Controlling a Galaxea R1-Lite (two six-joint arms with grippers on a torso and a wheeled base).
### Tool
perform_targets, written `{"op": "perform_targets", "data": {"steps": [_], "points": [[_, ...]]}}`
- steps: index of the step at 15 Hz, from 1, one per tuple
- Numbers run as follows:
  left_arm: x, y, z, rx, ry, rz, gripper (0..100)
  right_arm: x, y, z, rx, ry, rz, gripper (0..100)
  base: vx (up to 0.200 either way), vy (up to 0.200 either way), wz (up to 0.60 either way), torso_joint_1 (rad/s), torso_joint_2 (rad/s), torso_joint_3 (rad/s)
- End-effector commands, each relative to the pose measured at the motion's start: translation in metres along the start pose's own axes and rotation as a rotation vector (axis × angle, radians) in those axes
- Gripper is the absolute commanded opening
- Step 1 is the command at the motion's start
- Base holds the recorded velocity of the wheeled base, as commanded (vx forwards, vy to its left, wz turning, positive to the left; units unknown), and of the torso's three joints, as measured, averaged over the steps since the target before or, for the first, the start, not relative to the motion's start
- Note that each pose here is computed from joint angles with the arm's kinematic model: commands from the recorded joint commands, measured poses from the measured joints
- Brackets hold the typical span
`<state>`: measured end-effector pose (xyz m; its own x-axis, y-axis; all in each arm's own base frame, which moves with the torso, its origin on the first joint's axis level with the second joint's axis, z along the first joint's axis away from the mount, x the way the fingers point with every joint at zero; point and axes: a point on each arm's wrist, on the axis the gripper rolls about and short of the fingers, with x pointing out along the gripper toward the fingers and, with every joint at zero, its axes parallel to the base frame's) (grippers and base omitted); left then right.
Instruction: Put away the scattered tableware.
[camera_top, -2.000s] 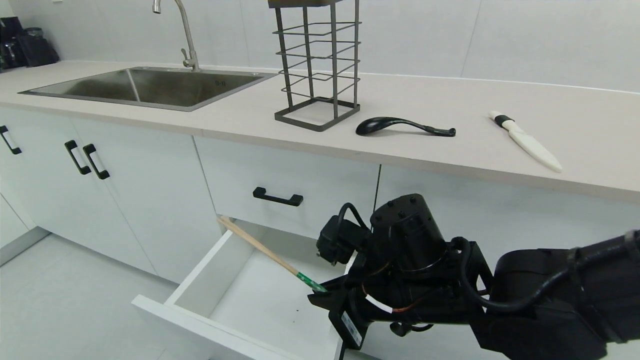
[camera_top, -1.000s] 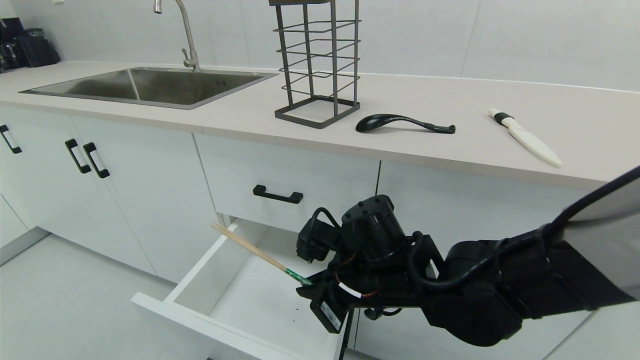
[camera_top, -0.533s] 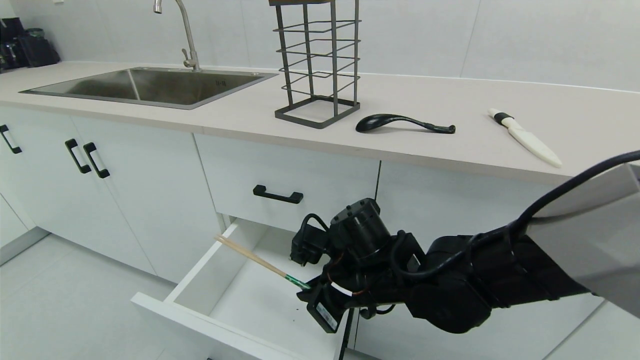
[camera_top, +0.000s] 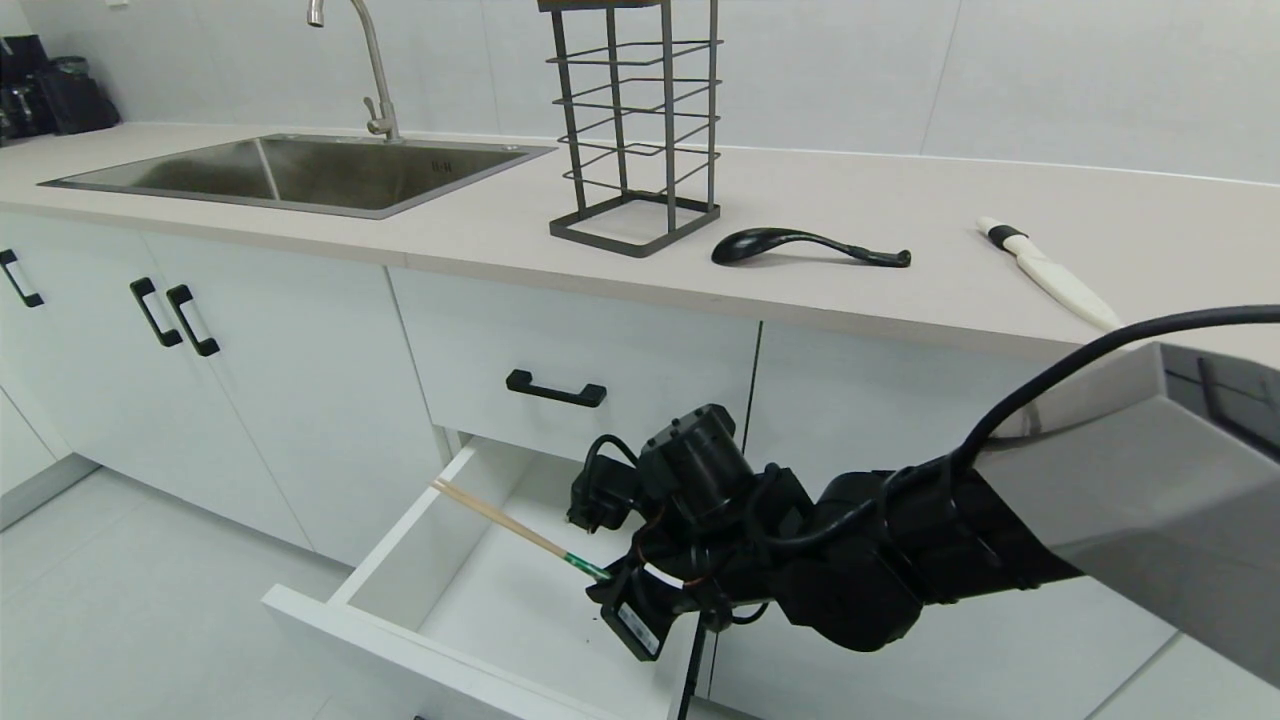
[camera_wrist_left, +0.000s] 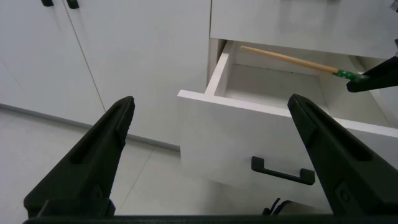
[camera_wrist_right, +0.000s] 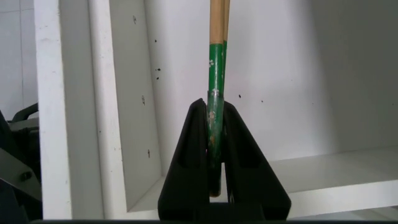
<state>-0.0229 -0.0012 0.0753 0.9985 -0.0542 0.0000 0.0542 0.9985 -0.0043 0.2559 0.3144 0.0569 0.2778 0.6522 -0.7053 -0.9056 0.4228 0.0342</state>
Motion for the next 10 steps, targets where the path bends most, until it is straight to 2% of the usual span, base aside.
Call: {"op": "perform_targets", "data": {"steps": [1, 10], "points": [[0.000, 0.000, 0.000, 0.000, 0.002, -0.001, 100, 0.006, -0.002, -0.002, 0.003, 0.008, 0.000, 0, 0.000, 0.000, 0.00, 0.000, 0.00, 0.000], [0.000, 0.000, 0.000, 0.000, 0.002, 0.001, 100, 0.029, -0.007, -0.014, 0.015, 0.059, 0.003, 0, 0.000, 0.000, 0.00, 0.000, 0.00, 0.000]]}}
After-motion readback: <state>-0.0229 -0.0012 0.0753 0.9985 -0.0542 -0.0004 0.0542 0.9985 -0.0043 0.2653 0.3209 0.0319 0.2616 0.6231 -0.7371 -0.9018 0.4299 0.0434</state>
